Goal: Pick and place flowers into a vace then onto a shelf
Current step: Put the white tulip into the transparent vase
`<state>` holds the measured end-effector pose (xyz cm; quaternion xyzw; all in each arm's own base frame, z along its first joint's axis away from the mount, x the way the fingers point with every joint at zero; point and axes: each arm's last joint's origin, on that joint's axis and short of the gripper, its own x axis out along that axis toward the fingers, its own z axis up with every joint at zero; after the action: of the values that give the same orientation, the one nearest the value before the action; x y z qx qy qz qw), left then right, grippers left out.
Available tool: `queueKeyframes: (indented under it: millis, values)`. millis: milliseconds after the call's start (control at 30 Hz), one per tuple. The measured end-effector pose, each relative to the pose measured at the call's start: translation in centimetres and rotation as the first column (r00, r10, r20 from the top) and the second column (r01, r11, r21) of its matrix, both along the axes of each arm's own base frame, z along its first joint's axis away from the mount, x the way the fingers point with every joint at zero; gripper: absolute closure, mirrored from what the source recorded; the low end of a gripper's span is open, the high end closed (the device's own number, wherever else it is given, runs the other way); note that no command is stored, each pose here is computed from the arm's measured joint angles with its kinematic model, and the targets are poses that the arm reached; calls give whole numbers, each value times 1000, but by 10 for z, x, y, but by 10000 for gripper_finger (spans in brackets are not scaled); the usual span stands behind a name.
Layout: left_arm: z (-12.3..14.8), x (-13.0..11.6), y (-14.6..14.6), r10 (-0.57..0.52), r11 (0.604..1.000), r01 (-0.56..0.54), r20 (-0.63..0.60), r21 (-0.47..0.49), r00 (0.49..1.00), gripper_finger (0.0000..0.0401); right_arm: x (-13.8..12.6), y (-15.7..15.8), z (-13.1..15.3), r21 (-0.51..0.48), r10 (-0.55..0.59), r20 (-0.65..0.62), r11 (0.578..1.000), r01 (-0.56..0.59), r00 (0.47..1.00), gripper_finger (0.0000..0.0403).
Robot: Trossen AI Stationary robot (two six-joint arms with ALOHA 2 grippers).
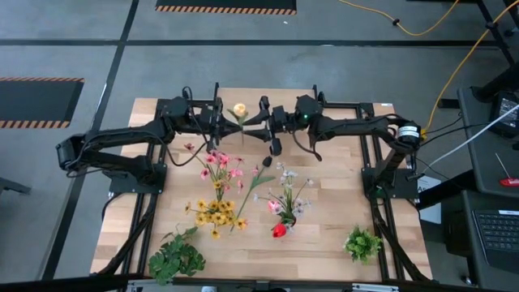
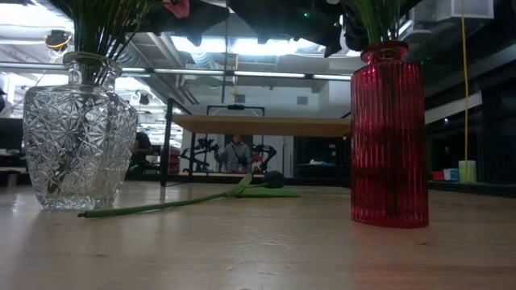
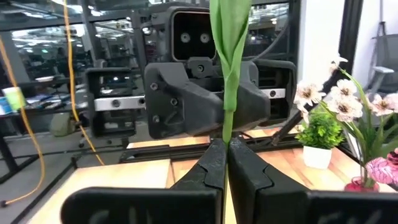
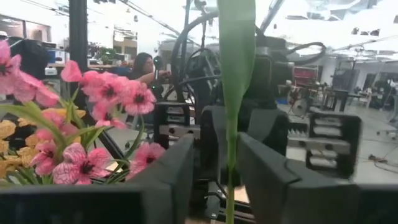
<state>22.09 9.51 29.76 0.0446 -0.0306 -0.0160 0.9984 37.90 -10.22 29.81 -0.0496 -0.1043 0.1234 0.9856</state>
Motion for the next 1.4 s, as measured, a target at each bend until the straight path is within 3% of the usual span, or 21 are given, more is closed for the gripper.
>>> queueKeyframes:
  millis: [167, 300, 467, 700, 933, 1300, 1400]
  values:
    - [8, -16, 2, 38, 999, -38, -1, 0, 999, 398, -9, -4, 9, 8, -18, -46, 1000, 18, 999, 230]
    - [19, -33, 0, 86, 996, -86, 19, 38, 996, 398, -19, -3, 15, -16, -31, -128, 999, 29, 991, 219]
    - [27, -60, -5, 238, 971, -238, -5, 35, 971, 398, -27, 0, 22, -71, -42, -147, 997, 32, 988, 260]
    - [33, -97, -27, 316, 948, -313, -40, 53, 948, 398, -28, -3, 10, -63, -92, -214, 995, 80, 973, 389]
    - [33, -128, -48, 375, 927, -375, -49, 12, 926, 398, -37, 0, -20, -21, -99, -215, 995, 97, 972, 398]
    - [30, -155, -71, 292, 954, -294, -44, -65, 955, 398, -40, 22, -40, 27, -118, -203, 992, 126, 972, 400]
    - [28, -162, -75, 271, 956, -281, -110, -85, 956, 398, -37, 32, -40, 28, -102, -204, 994, 110, 974, 399]
